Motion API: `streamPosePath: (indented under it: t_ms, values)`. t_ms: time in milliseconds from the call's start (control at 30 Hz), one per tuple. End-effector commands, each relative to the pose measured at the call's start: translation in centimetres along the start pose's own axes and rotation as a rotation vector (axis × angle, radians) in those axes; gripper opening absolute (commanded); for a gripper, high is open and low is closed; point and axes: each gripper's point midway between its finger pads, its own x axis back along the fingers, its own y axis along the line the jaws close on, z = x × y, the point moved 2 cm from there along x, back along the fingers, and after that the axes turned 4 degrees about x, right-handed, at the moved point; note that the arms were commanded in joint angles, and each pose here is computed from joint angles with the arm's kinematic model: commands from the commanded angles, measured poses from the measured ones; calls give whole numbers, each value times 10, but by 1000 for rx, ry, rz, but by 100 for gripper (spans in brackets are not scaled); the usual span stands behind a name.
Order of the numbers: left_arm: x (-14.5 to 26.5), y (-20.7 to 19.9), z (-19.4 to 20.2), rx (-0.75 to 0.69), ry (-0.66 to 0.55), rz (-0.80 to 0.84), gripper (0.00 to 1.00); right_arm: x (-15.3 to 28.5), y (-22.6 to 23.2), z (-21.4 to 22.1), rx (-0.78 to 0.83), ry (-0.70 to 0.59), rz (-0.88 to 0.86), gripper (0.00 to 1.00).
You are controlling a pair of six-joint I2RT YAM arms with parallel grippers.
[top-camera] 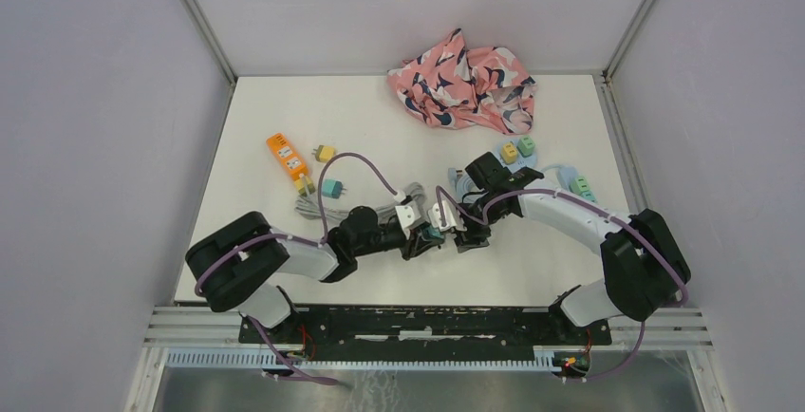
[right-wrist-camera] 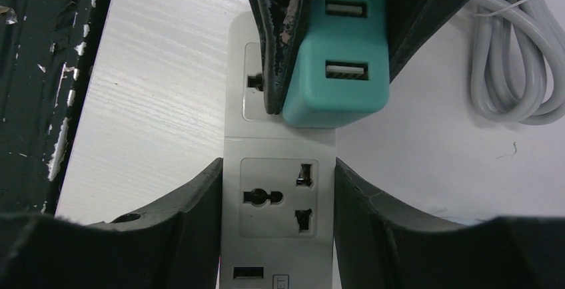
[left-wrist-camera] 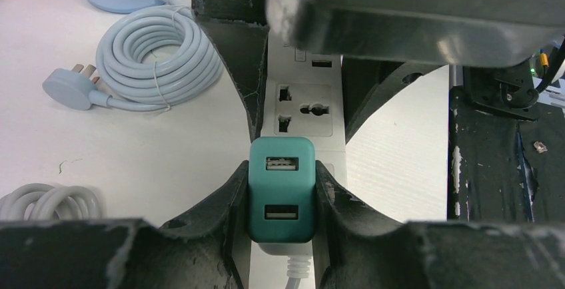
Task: Pull the plug off the socket
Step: Remove the plug from the socket.
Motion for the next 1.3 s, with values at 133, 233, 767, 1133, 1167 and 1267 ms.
streamPosePath:
  t_ms: [133, 233, 767, 1133, 1167, 1267]
  values:
    - [-16, -7, -51, -233, -90, -99, 3, 2, 10, 5, -35, 37, -46, 0]
    - [-6, 0, -54, -162, -139, -124, 3, 2, 9, 5, -37, 38, -45, 0]
    - [12, -4, -77, -59, -266, -92, 3, -1, 8, 7, -70, 51, -54, 0]
    - [4, -1, -69, -162, -144, -153, 3, -1, 8, 8, -78, 52, -59, 0]
    - [6, 1, -71, -131, -157, -150, 3, -1, 8, 8, -79, 52, -62, 0]
    - [12, 8, -75, 65, -210, -44, 3, -1, 8, 7, -80, 49, -63, 0]
